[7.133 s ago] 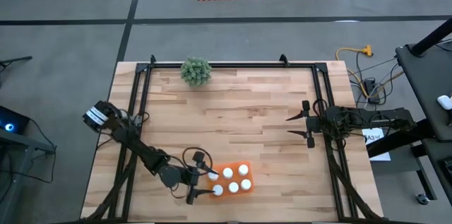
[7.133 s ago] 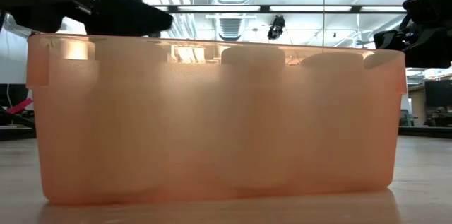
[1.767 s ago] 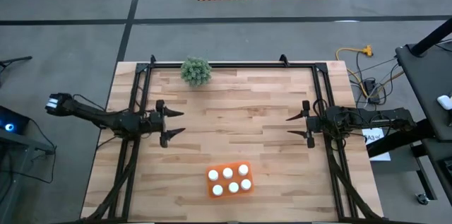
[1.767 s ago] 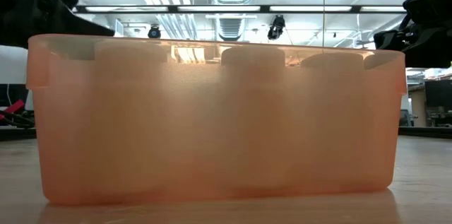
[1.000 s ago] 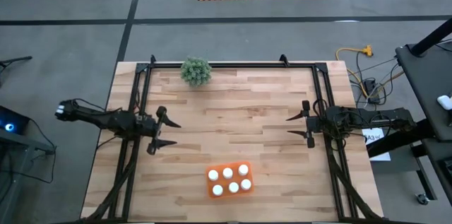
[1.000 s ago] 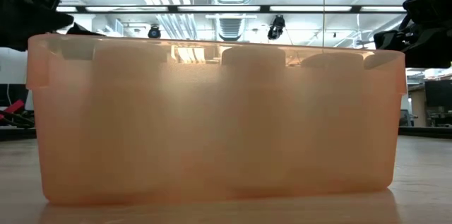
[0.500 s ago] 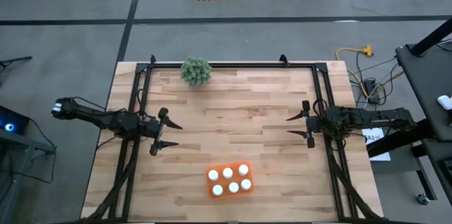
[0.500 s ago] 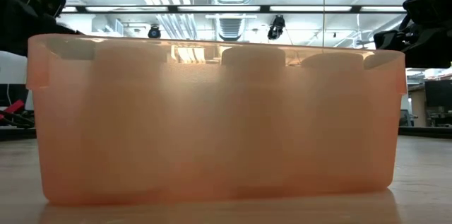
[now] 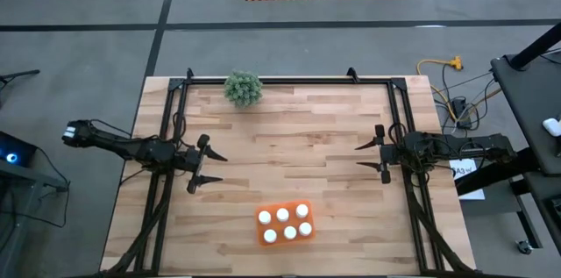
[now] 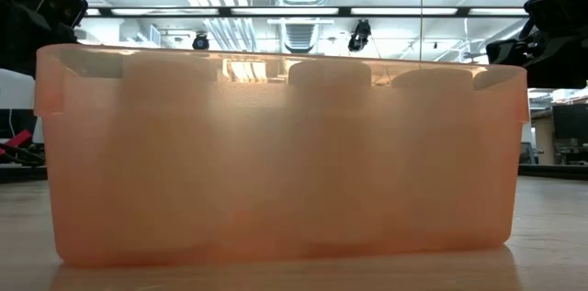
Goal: Pick and place pill bottles into a basket
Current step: Return to Home Position
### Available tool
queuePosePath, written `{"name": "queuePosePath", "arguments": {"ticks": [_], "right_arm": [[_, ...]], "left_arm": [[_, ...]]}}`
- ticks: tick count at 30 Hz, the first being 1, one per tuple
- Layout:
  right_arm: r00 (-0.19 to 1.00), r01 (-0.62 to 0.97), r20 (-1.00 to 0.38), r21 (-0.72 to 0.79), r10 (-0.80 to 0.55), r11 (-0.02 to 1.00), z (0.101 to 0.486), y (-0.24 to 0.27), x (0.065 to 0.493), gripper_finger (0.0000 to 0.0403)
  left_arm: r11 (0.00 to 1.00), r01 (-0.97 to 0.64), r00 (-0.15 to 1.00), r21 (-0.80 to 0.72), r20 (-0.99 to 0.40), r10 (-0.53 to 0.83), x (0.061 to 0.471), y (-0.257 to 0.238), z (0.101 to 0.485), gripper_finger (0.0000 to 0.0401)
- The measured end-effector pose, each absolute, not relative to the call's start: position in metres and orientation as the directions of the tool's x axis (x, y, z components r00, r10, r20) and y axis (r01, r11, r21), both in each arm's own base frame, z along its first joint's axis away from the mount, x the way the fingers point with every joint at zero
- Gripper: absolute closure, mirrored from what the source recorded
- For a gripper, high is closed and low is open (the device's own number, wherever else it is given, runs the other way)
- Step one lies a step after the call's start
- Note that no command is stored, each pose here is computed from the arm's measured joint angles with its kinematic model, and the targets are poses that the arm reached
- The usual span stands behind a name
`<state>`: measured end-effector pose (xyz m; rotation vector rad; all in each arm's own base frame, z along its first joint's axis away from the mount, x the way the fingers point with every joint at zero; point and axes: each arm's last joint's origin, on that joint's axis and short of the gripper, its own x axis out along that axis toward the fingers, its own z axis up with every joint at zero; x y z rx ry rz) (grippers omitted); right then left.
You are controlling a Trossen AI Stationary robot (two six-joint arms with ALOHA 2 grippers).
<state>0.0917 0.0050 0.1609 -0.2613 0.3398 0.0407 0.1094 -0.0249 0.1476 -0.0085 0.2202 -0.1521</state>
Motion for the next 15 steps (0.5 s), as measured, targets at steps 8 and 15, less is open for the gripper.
{"name": "queuePosePath", "arguments": {"ticks": [8, 15], "right_arm": [[0.942, -0.083, -0.335, -0.246, -0.004, 0.966, 0.1609, 0.0050, 0.0917, 0.0197], [0.942, -0.083, -0.334, -0.246, -0.004, 0.966, 0.1609, 0.0050, 0.0917, 0.0197]], "left_arm": [[0.989, 0.149, 0.962, -0.024, -0.226, -0.151, 0.1098, -0.0250, 0.1467, 0.0114], [0.989, 0.149, 0.962, -0.024, -0.226, -0.151, 0.1098, -0.0250, 0.1467, 0.0114]]}}
